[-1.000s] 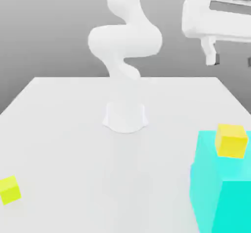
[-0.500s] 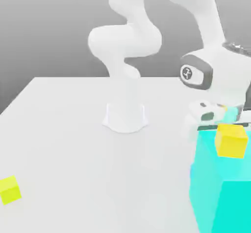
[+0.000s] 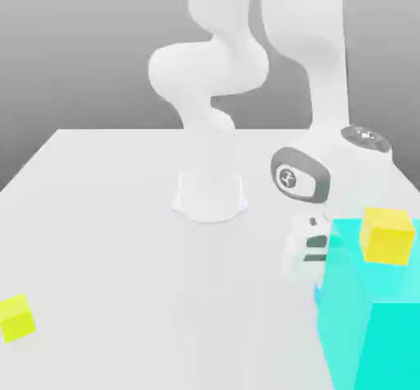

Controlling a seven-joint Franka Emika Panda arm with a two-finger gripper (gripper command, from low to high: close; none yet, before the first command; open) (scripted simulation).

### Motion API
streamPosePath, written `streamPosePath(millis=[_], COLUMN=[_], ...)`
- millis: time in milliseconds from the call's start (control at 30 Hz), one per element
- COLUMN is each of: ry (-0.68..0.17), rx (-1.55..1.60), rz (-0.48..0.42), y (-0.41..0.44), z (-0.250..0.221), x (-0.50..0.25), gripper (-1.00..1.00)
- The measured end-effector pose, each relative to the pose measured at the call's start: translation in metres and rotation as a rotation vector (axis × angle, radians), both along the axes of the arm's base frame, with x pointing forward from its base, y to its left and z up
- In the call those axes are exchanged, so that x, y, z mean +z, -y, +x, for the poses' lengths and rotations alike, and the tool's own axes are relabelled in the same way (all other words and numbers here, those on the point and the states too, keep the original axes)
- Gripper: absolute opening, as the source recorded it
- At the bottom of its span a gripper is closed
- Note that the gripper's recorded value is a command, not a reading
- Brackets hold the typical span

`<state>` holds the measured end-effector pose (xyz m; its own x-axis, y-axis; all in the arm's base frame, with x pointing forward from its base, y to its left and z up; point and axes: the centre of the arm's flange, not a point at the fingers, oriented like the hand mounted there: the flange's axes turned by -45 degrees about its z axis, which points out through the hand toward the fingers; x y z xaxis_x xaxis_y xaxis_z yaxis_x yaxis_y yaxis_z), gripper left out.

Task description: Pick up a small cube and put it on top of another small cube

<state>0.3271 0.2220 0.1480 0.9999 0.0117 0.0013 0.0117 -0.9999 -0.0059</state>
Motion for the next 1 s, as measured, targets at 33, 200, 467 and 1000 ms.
streamPosePath(millis=[33, 200, 467, 1000], ry=[0.000, 0.003, 0.031, 0.006], rx=[0.000, 0.078, 0.500, 0.663], rz=[0.000, -0.019, 0.002, -0.002], y=[0.000, -0.002, -0.070, -0.026], z=[0.000, -0.005, -0.030, 0.102], x=[0.009, 0.048, 0.095, 0.294], gripper=[-1.00, -1.00, -1.00, -1.00])
